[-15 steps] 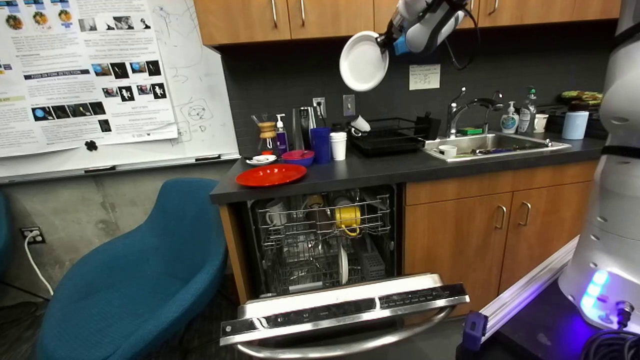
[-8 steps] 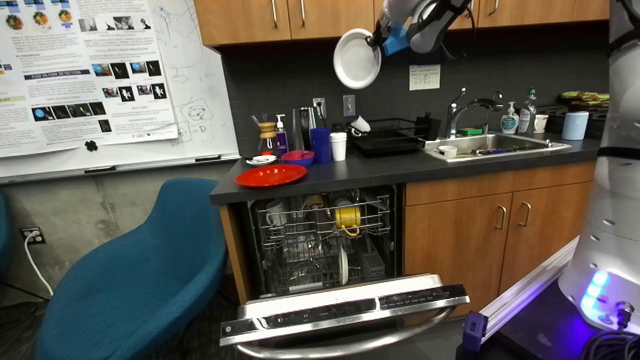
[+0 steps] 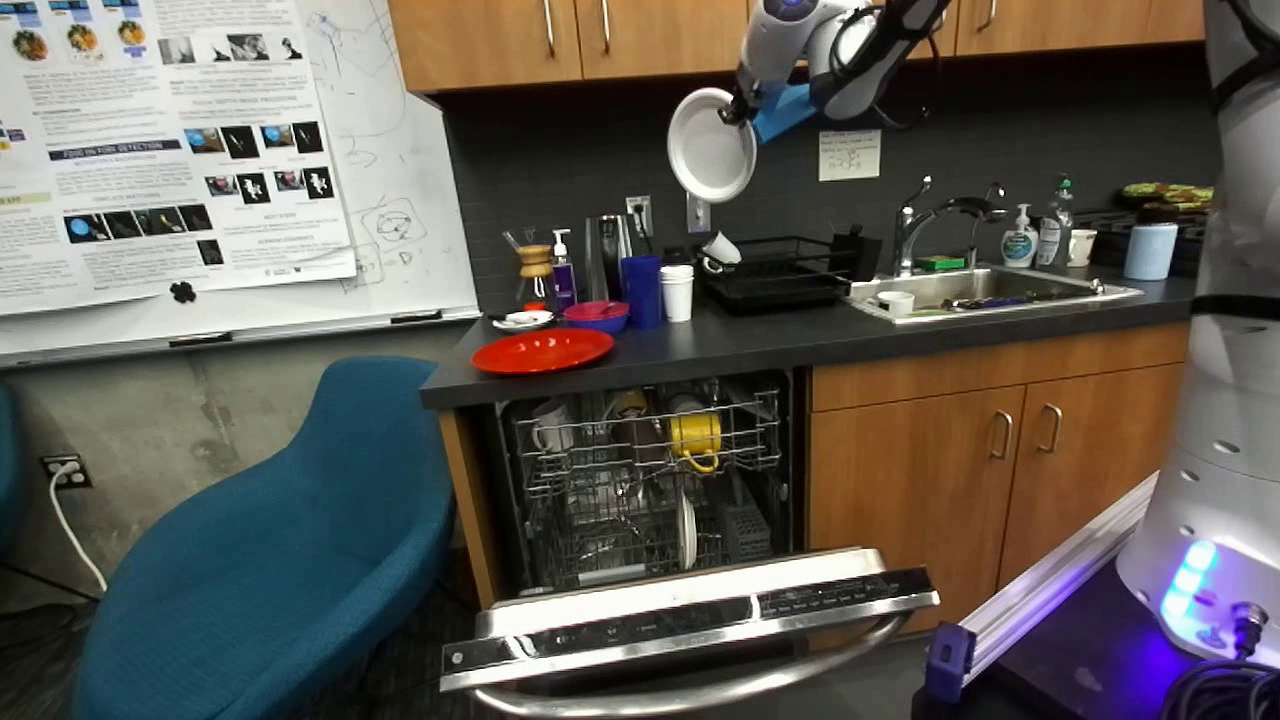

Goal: Put the white plate on the dishrack.

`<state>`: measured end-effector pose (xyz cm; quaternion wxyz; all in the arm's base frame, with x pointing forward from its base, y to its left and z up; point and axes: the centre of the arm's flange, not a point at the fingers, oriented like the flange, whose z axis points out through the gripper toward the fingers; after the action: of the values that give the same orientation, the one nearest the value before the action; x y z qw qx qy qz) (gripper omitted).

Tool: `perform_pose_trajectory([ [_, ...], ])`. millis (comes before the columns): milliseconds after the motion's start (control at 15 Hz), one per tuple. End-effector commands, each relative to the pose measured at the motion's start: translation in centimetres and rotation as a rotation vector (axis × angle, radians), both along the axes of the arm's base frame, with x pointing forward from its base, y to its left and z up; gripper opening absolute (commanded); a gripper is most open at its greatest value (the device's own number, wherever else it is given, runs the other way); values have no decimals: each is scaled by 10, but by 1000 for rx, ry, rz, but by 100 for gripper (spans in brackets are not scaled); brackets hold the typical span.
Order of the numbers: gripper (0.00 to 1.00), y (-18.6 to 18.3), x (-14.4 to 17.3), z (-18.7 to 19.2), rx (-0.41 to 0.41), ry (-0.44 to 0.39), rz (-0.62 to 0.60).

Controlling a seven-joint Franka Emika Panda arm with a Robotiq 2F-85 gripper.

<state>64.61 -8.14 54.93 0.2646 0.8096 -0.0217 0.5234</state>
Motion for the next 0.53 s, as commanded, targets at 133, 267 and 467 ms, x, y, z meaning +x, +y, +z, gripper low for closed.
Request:
perform_pose_trajectory([
  [133,1,10,5,-42,-77,19,-68],
  [267,1,14,10,-55,-91,30,-87],
  [467,1,13,16,-70,-105,47,-121],
])
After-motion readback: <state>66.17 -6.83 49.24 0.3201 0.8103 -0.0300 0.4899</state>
